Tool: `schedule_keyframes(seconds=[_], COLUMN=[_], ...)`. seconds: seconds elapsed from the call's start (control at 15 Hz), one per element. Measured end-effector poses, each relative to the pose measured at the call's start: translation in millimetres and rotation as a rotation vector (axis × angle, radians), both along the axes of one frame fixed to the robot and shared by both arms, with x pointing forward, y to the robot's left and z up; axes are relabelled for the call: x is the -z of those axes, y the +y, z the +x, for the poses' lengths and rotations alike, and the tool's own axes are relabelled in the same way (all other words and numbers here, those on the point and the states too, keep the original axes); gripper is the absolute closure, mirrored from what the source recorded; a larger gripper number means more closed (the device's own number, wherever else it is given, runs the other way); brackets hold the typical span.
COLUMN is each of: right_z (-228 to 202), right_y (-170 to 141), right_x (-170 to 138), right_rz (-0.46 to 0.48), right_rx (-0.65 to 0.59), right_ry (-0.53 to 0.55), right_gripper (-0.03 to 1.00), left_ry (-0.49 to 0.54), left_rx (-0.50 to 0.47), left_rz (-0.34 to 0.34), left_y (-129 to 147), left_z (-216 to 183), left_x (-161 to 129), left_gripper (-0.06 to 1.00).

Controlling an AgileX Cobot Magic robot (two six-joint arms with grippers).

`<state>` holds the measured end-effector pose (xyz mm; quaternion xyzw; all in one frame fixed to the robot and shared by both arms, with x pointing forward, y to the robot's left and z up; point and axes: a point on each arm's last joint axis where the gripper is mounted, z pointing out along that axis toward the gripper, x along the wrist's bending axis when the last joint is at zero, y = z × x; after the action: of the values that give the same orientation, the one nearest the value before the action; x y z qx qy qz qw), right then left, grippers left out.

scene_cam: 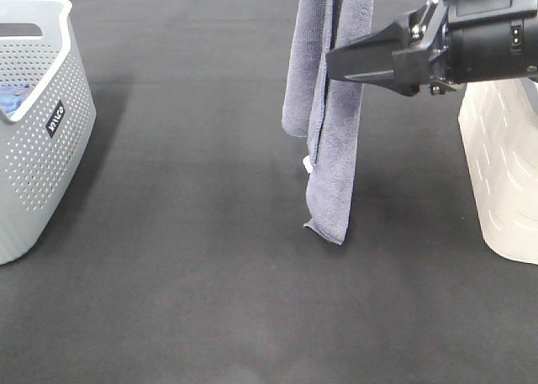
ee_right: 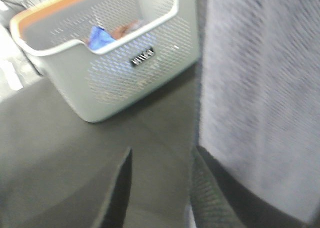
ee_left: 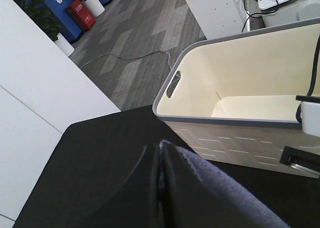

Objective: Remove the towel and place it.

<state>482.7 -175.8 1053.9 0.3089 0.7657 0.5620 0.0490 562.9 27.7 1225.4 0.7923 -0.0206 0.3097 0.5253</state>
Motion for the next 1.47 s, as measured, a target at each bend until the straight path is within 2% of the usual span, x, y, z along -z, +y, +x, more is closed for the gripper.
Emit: schedule_keyframes(seconds=[0.13, 0.4, 0.67, 0.87, 1.2, 1.47], right_z=[-1.1, 12.3, 20.4, 31.1, 43.4, 42.5], right_y=[1.3, -3.5, -1.5, 0.5, 3.5, 4.0], right_x=[-1.3, 5.9, 14.4, 32.0, 67.5, 81.9], right_rz=[0.016, -0.007, 0.023, 0.035, 0.011, -0.028], right_rx=[-0.021, 0.100, 0.118, 0.141, 0.151, 0.136], right_ry=[-0.008, -0.005, 0.021, 0.081, 0.207, 0.294], right_gripper=[0.62, 0.62, 0.62, 0.62, 0.60, 0.60], left_ry=[0.001, 0.001, 0.001, 0.001, 0.001, 0.000], left_rx=[0.001, 0.001, 0.001, 0.001, 0.001, 0.001], left_rz=[0.001, 0.001, 0.001, 0.001, 0.001, 0.002], left_y=[0.0, 0.0, 0.0, 0.0, 0.0, 0.0], left_z=[-0.1, -0.1, -0.1, -0.1, -0.1, -0.1], left_x=[0.1, 0.1, 0.1, 0.1, 0.1, 0.2], left_gripper=[0.94, 0.94, 0.94, 0.94, 0.94, 0.94])
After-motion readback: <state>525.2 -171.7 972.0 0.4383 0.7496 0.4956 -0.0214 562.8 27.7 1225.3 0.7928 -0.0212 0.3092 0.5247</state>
